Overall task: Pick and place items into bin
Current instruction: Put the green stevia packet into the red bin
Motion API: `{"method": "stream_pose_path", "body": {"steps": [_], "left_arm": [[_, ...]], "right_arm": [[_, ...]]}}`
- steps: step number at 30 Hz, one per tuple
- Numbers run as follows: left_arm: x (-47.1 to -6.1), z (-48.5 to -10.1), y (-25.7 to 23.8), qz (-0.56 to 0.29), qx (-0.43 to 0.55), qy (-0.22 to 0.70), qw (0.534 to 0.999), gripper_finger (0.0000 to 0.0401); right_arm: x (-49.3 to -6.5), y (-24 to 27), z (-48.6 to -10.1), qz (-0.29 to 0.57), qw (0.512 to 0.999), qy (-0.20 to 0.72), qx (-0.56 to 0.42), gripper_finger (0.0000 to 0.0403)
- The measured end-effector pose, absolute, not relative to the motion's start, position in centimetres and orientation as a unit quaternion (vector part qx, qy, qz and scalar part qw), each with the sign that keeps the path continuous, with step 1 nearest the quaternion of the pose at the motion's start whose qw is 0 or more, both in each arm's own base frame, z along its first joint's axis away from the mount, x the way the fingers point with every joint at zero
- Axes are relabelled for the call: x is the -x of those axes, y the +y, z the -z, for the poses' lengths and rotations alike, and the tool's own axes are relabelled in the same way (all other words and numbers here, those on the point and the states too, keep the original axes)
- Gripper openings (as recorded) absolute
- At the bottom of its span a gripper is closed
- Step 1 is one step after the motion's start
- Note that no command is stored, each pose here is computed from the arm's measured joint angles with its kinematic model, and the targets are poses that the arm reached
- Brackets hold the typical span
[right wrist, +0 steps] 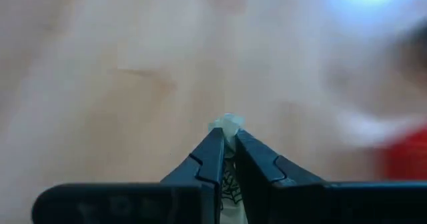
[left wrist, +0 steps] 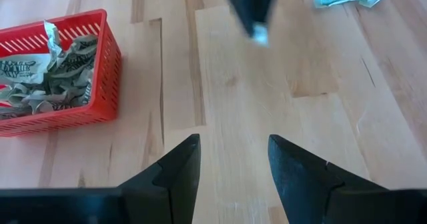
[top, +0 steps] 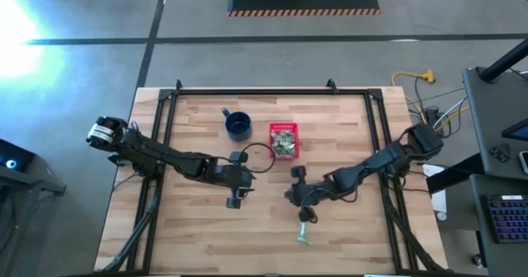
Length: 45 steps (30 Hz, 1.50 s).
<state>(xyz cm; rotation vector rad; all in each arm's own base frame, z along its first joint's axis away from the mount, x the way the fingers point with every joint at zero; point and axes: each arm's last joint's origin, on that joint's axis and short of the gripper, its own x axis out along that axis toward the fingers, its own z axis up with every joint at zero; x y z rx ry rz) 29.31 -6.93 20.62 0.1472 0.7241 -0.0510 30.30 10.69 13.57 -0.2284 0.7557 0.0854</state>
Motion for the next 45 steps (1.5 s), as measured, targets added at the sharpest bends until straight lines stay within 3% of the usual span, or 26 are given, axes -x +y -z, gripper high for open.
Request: {"method": "stream_pose_path", "body": {"steps": [7,16,27,36,45], "left_arm": [[-29.3,-20.6,-6.9,0.026,-0.074,0.354,0.932,0.0160],[-29.2,-20.3,-6.9,0.025,-0.075,0.358,0.931,0.0160],[-28.9,-19.8,-6.8,0.023,-0.075,0.363,0.929,0.0160],[-28.8,-19.4,-6.8,0.023,-0.074,0.359,0.930,0.0160],[-28.8,-19.4,-6.8,0.023,-0.074,0.359,0.930,0.0160]], "right_arm": [[-30.8,8.2,-17.4,0.151,0.902,0.314,0.255,0.0027],[-31.8,-0.2,-19.1,0.273,0.877,0.325,0.224,0.0027],[-31.7,-8.8,-18.2,0.191,0.927,0.317,0.054,0.0027],[-31.8,-9.8,-16.3,0.181,0.921,0.344,0.034,0.0029],[-31.8,-9.7,-16.4,0.184,0.921,0.341,0.028,0.0094]]}}
